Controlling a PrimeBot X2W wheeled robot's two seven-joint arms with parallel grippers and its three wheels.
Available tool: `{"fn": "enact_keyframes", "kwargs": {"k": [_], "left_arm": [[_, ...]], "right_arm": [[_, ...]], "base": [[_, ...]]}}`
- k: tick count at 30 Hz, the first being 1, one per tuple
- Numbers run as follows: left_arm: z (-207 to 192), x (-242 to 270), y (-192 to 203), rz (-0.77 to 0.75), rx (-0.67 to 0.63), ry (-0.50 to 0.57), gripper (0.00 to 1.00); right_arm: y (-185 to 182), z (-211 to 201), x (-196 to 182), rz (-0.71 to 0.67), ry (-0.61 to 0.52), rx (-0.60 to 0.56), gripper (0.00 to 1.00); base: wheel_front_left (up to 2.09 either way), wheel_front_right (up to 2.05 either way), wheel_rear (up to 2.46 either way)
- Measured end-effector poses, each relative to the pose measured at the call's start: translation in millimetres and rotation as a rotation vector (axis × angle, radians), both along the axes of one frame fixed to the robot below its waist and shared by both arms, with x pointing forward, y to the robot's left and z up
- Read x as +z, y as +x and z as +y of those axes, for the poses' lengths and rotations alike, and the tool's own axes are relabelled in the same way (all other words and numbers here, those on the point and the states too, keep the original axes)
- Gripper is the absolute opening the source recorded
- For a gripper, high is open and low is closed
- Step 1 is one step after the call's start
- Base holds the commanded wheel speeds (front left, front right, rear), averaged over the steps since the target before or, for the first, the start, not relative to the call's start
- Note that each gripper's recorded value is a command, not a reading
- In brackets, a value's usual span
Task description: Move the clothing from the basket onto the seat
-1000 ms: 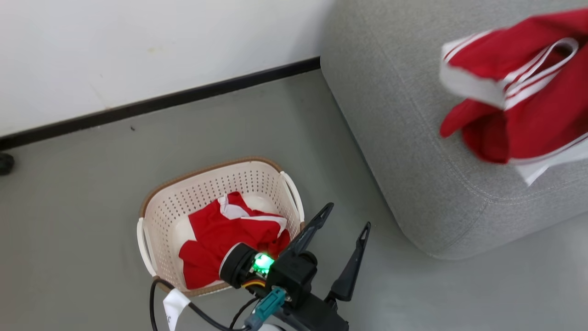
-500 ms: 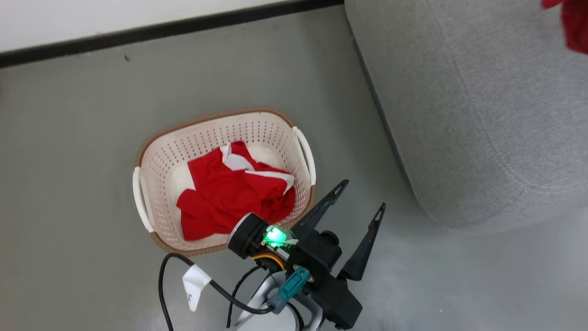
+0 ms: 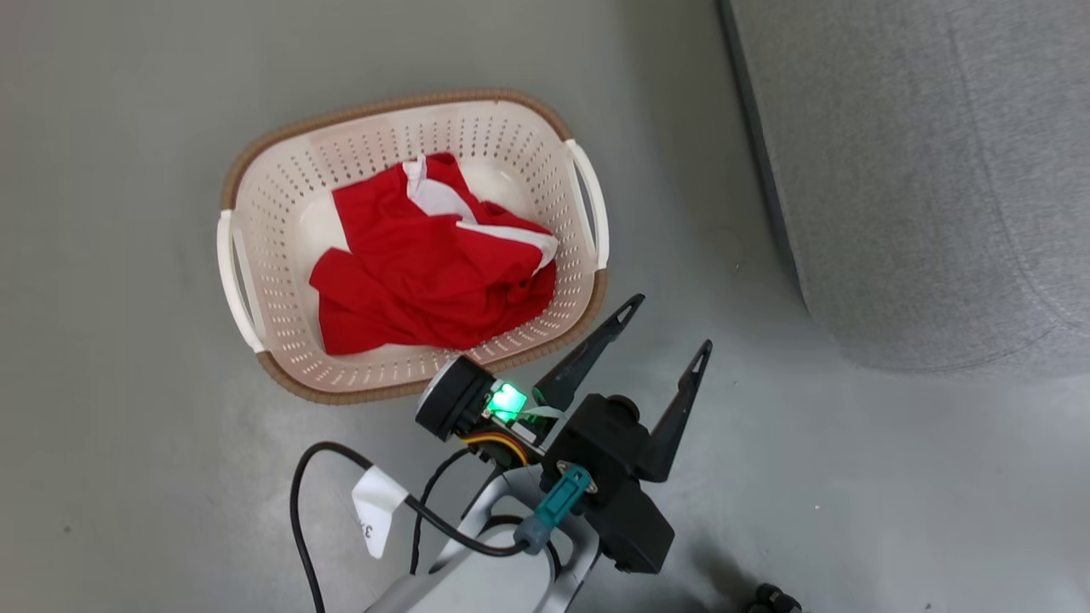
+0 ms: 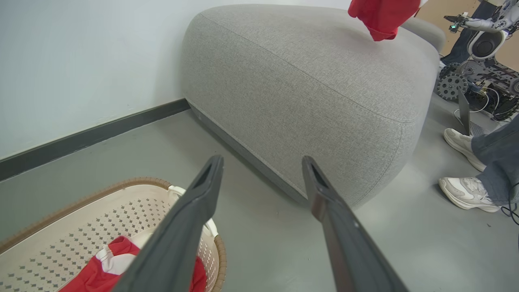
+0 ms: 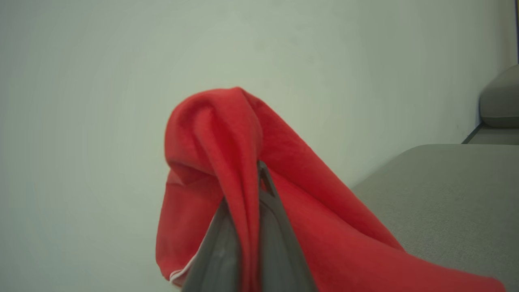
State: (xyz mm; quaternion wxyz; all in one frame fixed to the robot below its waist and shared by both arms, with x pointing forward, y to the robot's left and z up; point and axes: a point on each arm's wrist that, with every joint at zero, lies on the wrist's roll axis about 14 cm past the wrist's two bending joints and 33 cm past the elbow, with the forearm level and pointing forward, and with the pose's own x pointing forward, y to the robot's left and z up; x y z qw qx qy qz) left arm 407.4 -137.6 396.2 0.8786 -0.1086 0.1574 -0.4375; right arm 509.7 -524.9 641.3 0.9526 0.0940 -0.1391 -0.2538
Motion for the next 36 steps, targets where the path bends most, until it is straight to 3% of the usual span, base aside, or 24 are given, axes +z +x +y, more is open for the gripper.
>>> {"fn": "enact_keyframes", "kwargs": {"k": [7,18,36], "left_arm": [[7,-33,10,0.050,0.026,0.039,1.00],[8,-60,10,0.098,0.025,0.058,1.00],[12,-88,10,0.161,0.042,0.051,1.00]], "right_arm": [[13,-15,-29,0.045,0.024,-0.055,0.00],[-8,-48,-78,0.132,0.088,-0.203,0.00],[8,-41,-157,0.273,0.127,-0.208,0.00]], "base": [[0.00,0.00,0.00],[0.00,0.00,0.00],[0.00,0.00,0.00]]}}
